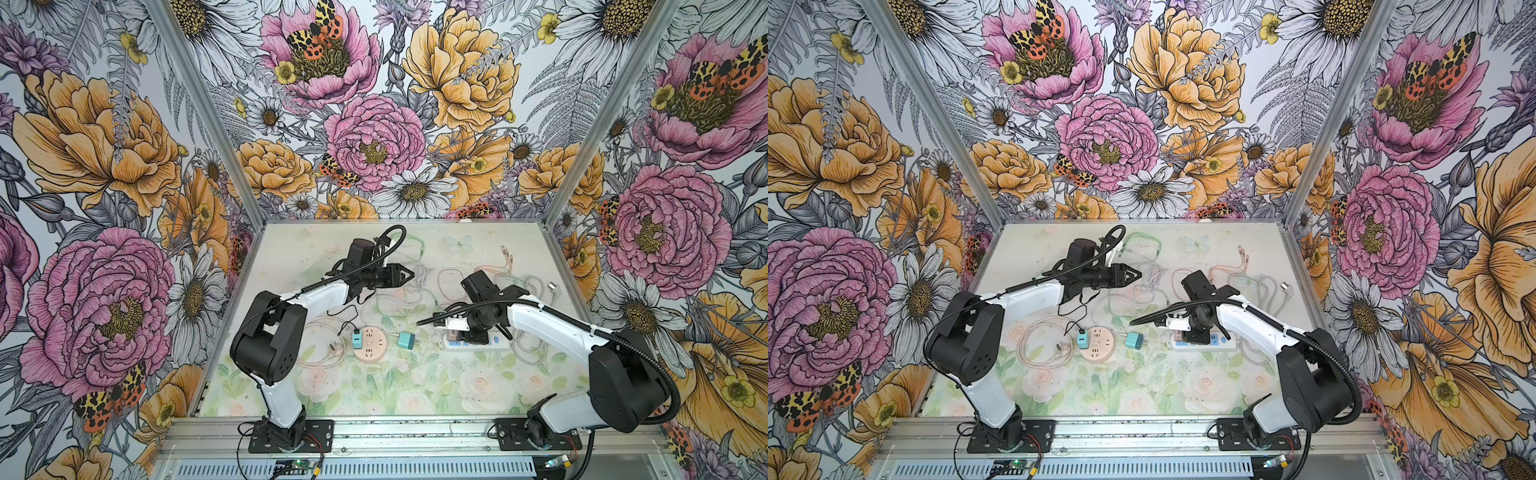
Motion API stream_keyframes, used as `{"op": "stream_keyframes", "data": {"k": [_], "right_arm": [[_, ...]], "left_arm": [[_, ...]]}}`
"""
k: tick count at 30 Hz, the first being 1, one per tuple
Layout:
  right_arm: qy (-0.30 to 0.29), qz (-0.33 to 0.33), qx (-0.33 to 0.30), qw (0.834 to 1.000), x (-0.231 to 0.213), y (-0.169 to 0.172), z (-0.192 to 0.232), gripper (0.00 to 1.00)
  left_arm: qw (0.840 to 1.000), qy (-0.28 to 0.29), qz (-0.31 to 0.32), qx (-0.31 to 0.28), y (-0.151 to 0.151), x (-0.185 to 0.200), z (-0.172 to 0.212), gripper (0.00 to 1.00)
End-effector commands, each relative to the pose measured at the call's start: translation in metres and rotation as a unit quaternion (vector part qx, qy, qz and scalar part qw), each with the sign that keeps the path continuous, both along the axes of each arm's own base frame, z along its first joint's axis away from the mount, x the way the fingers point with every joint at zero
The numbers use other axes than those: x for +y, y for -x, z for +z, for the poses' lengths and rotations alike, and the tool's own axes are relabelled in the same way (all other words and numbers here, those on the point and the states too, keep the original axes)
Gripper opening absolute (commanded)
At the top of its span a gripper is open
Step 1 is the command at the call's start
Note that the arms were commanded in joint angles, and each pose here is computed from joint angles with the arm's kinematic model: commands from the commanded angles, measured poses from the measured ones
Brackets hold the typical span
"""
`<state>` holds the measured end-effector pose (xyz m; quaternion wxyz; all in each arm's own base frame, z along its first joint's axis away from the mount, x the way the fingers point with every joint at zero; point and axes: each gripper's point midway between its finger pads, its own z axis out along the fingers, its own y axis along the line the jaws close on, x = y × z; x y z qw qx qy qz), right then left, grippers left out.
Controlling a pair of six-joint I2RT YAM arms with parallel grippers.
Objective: Insert the plug
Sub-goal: 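Align the pink charger's prongs above the power strip's nearest socket with the right gripper, then press the pink charger down into the power strip socket with the right gripper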
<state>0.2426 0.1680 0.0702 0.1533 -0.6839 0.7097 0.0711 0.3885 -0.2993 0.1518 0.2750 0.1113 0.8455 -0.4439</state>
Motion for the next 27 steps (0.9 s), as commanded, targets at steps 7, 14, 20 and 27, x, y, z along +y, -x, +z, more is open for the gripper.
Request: {"op": "stream_keyframes", "data": {"k": [7, 14, 20, 27], "right_arm": [[-0.038, -0.011, -0.031, 0.999, 0.010, -0.014, 0.032, 0.43], [-0.038, -0.012, -0.032, 0.999, 0.008, -0.012, 0.032, 0.43], [-0.048, -0.025, -0.036, 0.998, 0.006, -0.006, 0.037, 0.44], [-0.088, -0.081, -0.064, 0.991, 0.002, 0.001, 0.062, 0.49]], "left_arm": [[1.000, 0.005, -0.009, -0.028, 0.002, -0.006, 0.026, 0.46], [1.000, 0.003, -0.009, -0.030, 0.003, -0.006, 0.028, 0.46], [0.999, -0.004, -0.012, -0.031, 0.006, -0.006, 0.029, 0.47], [0.996, -0.083, -0.002, -0.033, 0.011, 0.003, 0.021, 0.49]]}}
